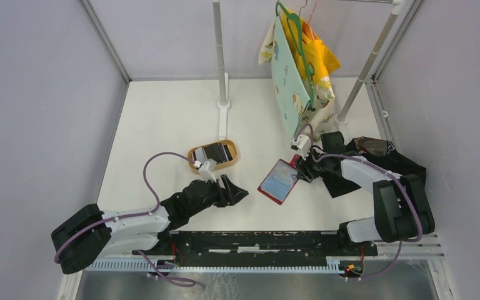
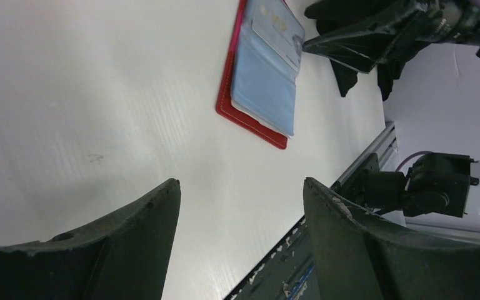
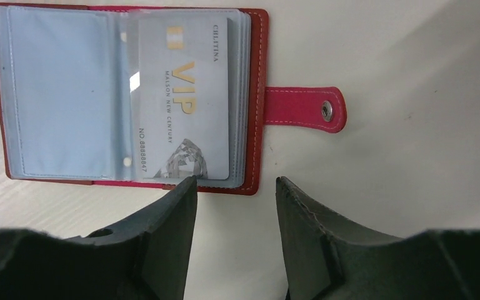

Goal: Put the credit cards into the card holder
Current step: Close the card holder at the center of the board.

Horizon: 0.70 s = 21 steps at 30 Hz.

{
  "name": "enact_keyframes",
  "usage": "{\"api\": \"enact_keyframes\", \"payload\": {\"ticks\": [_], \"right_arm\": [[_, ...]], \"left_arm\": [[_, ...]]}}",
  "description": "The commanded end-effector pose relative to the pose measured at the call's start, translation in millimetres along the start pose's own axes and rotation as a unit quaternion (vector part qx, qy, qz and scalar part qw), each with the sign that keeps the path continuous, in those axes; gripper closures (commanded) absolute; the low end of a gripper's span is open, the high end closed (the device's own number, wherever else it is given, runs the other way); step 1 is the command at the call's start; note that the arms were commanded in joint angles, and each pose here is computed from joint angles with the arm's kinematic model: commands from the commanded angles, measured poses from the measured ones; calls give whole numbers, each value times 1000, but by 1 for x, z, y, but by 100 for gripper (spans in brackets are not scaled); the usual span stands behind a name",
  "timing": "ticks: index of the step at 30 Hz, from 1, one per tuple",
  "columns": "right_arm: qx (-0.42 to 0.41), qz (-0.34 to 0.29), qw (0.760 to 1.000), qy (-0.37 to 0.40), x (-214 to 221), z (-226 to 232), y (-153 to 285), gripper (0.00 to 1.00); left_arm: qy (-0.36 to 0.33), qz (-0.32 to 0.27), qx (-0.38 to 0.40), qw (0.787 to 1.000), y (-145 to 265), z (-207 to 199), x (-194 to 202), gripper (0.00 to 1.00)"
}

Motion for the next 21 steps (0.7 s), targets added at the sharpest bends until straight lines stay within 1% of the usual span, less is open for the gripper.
{"api": "enact_keyframes", "payload": {"ticks": [1,4,9,17,21], "right_arm": [[-36,-30,997,-67,-12,-5,-5,44],[-53,-23,995,-85,-7,-4,-8,45],[-101,-2,990,-96,2,2,-13,50],[-191,24,976,-105,13,17,-14,55],[-220,30,971,-89,12,27,-16,55]], "left_arm": [[35,-48,14,998,-8,-28,-10,23],[38,-35,-6,999,-16,-32,0,22],[47,-6,-47,998,-32,-25,20,22],[72,-1,-68,995,-45,-18,30,22],[73,-6,-93,993,-45,-12,31,22]]}}
Point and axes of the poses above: each gripper's point midway between its finger pads, its own y axis back along the fingers, its own z axis along the line the jaws close on, x = y × z, the point moved 10 cm from there along y, back along the fingers, and after that the axes turned 8 degrees about -y, right-handed, at the moved point
